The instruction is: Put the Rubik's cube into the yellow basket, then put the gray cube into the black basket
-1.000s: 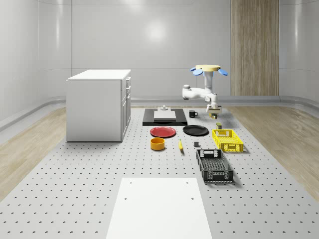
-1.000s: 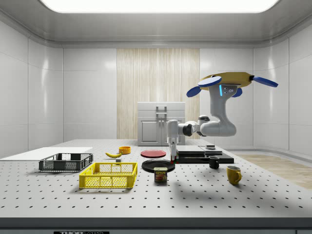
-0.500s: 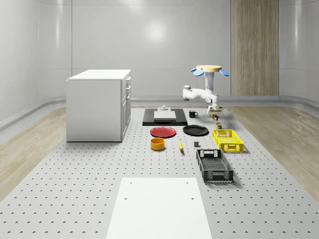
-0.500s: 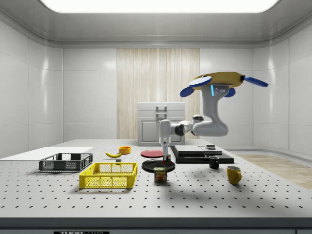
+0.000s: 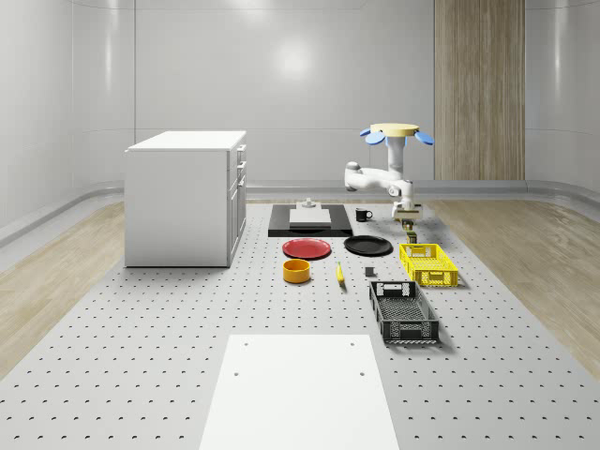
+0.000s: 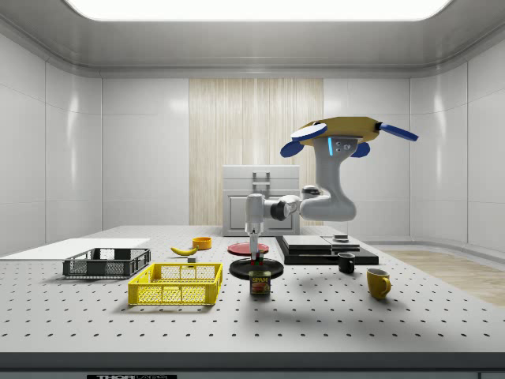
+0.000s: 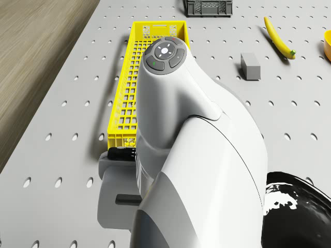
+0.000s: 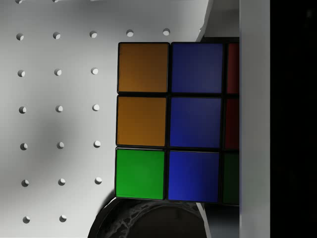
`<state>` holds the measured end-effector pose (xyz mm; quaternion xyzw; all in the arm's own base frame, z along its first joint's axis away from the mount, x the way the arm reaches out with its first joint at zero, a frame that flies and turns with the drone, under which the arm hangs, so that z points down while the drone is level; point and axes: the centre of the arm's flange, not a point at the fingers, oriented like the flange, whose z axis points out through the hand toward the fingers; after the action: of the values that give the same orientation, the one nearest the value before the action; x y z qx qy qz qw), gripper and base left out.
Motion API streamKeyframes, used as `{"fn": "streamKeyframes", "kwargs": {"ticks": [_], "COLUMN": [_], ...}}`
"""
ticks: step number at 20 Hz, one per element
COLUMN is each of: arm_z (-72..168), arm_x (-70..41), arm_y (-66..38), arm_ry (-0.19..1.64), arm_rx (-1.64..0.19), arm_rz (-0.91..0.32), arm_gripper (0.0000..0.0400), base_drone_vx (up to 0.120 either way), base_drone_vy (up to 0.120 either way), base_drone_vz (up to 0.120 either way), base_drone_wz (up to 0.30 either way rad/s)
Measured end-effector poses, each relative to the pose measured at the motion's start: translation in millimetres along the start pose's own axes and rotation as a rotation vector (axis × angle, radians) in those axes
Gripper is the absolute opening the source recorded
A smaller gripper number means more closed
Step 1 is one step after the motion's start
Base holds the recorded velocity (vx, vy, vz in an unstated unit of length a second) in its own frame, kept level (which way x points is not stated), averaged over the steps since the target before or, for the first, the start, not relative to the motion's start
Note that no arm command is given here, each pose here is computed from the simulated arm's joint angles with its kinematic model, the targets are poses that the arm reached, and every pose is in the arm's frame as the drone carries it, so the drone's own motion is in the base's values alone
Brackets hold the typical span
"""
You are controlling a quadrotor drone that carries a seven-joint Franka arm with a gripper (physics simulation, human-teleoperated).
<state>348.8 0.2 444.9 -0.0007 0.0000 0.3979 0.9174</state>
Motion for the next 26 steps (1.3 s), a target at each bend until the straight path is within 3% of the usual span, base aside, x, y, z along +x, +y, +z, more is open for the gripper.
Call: {"fn": "streamKeyframes", "kwargs": {"ticks": [26], "arm_z": [0.0], "arm_x": [0.0], "arm_y": [0.0], "arm_ry": [0.0], "arm_rx": [0.0], "arm_rz": [0.0], "arm_gripper": [0.0285], "base_drone_vx": [0.12], "base_drone_vy": [0.0], "base_drone_vz": [0.0], "base_drone_wz": [0.0]}}
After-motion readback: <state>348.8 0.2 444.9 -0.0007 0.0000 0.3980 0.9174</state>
